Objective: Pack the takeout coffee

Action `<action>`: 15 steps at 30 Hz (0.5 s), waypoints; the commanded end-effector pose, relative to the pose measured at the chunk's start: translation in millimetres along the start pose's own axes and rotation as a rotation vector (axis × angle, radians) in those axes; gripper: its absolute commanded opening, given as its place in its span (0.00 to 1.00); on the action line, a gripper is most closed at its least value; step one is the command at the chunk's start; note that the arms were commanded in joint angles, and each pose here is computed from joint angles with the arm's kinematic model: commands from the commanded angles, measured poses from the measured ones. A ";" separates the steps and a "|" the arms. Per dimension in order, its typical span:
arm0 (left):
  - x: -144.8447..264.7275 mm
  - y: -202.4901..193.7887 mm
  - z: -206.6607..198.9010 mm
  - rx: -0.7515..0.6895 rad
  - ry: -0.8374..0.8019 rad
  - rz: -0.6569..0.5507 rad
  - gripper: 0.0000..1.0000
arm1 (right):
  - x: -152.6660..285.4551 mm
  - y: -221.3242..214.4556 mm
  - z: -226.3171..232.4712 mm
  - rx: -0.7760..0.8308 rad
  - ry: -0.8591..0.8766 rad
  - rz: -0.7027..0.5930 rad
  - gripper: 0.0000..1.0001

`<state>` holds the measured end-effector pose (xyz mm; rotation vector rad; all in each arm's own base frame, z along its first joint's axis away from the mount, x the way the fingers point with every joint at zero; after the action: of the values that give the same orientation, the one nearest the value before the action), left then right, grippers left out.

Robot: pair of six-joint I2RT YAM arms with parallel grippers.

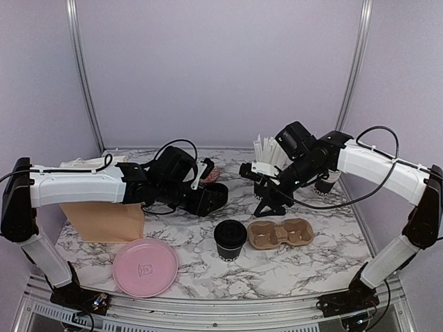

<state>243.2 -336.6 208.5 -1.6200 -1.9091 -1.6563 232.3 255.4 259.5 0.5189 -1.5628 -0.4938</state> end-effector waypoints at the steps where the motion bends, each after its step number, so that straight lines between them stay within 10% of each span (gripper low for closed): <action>1: 9.7 -0.9 -10.1 0.059 -0.089 0.043 0.54 | -5.1 -6.1 1.6 -0.101 -0.018 -0.103 0.77; 15: -2.9 -31.3 -8.8 0.148 -0.130 0.171 0.42 | -36.1 -34.1 -2.9 -0.281 0.047 -0.146 0.48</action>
<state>224.9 -340.6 196.5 -1.7749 -1.8806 -1.4094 228.5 244.2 209.5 0.4090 -1.4410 -0.7081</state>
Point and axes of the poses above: each gripper's point midway between its finger pads, its own x axis back along the fingers, its own z axis along the line the jaws close on, y = z × x, the point moved 7 cm from there along x, back along the fingers, and after that the axes turned 9 degrees about x, right-handed, at the moved point
